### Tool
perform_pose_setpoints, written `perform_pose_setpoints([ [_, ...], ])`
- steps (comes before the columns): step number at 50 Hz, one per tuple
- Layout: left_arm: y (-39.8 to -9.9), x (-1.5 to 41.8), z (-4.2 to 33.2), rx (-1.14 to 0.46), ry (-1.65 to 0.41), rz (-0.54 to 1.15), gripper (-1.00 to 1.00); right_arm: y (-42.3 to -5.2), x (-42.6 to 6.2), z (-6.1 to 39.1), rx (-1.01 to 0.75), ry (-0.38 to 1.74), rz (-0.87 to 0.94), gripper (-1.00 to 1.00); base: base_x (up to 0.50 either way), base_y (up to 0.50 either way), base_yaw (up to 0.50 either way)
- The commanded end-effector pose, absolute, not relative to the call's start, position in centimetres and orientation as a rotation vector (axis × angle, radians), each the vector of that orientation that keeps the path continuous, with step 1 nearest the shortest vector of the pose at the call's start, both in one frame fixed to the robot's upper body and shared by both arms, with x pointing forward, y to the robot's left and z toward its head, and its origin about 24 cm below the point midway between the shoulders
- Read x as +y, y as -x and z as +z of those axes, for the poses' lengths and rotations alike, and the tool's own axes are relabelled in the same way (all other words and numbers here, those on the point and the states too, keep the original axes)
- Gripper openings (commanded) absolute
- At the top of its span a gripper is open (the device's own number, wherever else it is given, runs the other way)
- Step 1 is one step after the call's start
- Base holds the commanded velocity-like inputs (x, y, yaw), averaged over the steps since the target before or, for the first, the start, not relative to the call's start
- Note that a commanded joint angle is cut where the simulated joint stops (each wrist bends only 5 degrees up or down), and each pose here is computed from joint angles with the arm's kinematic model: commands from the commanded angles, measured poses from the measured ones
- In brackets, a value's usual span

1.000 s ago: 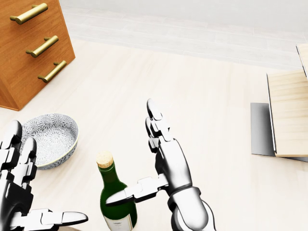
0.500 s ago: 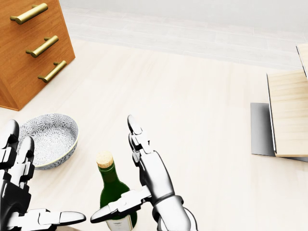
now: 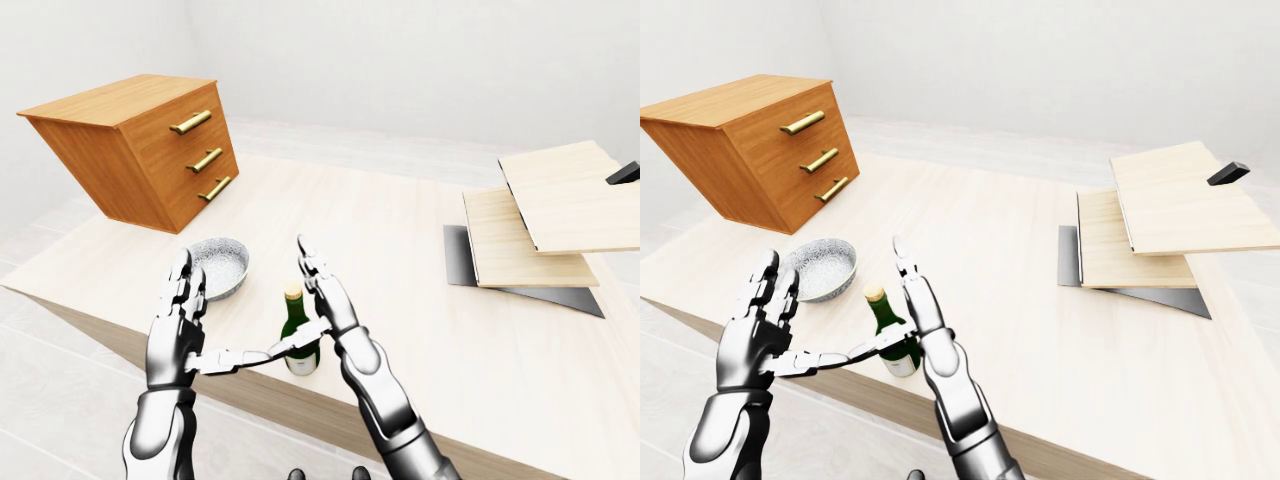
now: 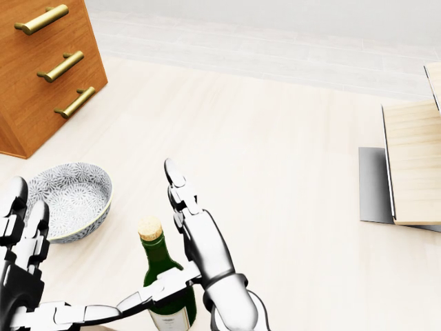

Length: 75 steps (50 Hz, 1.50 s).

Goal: Put the wine bottle on the wine rack.

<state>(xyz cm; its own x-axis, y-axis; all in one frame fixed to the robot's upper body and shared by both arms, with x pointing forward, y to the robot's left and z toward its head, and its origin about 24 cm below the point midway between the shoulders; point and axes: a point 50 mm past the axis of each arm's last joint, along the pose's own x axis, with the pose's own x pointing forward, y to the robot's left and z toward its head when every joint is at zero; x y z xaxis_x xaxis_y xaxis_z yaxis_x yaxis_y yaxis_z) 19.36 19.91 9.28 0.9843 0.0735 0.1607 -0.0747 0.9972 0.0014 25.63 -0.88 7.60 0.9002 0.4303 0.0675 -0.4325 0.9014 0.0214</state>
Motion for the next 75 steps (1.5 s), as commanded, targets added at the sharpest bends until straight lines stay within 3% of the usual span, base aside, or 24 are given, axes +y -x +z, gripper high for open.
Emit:
perform_pose_setpoints([
  [1,-19.4,20.0,9.1,-0.154,-0.004,0.076,1.00,-25.8,-0.3,7.7,-0.060,-0.030,0.461,1.00,0.00,0.00,0.00],
  [16,-19.3,20.0,8.9,-0.144,-0.003,0.075,1.00,-25.6,-0.3,7.8,-0.067,-0.032,0.467,1.00,0.00,0.00,0.00],
  [18,-19.3,20.0,8.9,-0.144,-0.003,0.075,1.00,-25.6,-0.3,7.8,-0.066,-0.031,0.467,0.76,0.00,0.00,0.00],
  [19,-19.3,20.0,8.9,-0.145,-0.003,0.075,1.00,-25.6,-0.2,7.8,-0.069,-0.032,0.469,-0.09,0.00,0.00,0.00],
  [26,-19.3,20.1,8.8,-0.143,-0.002,0.075,1.00,-25.6,-0.2,7.5,-0.057,-0.030,0.470,-0.65,0.00,0.00,0.00],
  [28,-19.3,20.1,8.8,-0.143,-0.003,0.075,1.00,-25.5,-0.2,7.5,-0.053,-0.031,0.470,-0.98,0.00,0.00,0.00],
  [53,-19.3,19.9,8.7,-0.140,-0.001,0.070,1.00,-25.7,-1.3,10.4,-0.180,-0.053,0.438,-1.00,0.00,0.00,0.00],
  [75,-19.4,20.1,8.4,-0.137,0.006,0.072,1.00,-24.6,-8.0,21.3,-0.676,-0.139,0.252,-1.00,0.00,0.00,0.00],
])
